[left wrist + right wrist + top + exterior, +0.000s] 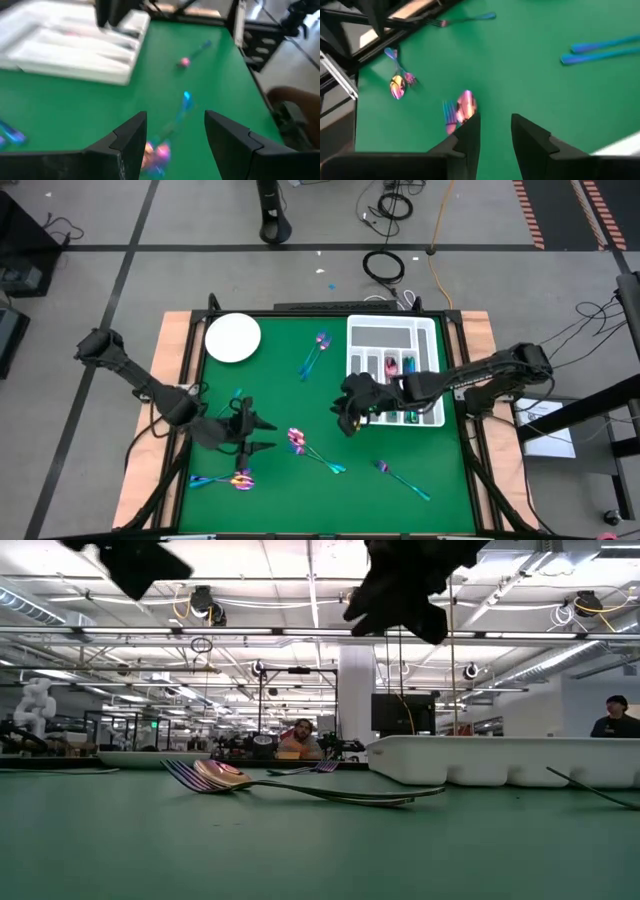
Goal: Sort silverware
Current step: Put the blue spoon into the white cutlery tray
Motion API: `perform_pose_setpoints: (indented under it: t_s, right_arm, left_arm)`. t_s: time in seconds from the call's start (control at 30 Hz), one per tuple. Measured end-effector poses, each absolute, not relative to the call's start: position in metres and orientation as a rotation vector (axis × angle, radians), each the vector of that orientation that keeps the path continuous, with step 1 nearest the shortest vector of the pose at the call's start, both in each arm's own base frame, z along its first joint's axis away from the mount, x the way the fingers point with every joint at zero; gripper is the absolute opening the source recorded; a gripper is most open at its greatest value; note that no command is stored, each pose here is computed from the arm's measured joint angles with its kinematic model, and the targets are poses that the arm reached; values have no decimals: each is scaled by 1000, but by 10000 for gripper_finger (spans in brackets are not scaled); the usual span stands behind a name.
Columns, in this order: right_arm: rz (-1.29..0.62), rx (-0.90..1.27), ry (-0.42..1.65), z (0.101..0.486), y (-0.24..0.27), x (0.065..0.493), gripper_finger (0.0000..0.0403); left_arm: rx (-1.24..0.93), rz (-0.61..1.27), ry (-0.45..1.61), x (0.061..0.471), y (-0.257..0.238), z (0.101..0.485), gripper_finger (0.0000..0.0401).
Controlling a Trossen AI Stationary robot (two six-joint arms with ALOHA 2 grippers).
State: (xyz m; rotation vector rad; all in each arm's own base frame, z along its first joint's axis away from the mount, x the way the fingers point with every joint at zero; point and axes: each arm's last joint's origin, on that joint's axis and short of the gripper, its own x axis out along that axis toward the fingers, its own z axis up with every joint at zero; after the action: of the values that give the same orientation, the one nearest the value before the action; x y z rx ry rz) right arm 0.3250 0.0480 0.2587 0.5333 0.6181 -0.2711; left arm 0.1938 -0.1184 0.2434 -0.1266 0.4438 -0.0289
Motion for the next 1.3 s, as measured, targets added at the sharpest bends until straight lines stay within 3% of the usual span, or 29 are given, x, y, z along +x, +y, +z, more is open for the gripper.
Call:
perform_pose_setpoints:
  t_s: [0.2, 0.5, 0.8, 0.97, 1.3]
  right_arm:
    - [-290, 410, 518, 263, 71, 326, 98]
    - [-253, 329, 561, 243, 93, 333, 98]
    - [-227, 316, 601, 233, 95, 336, 98]
    - [-228, 320, 602, 233, 95, 336, 98]
    - [-229, 322, 602, 233, 95, 336, 98]
  left_arm:
    - [-262, 22, 548, 177, -136, 228, 200]
    - [-476, 23, 720, 166, -159, 210, 200]
    - [-466, -93, 792, 182, -192, 227, 200]
    - [-423, -94, 922, 179, -204, 214, 200]
    - [-543, -67, 1143, 174, -218, 192, 200]
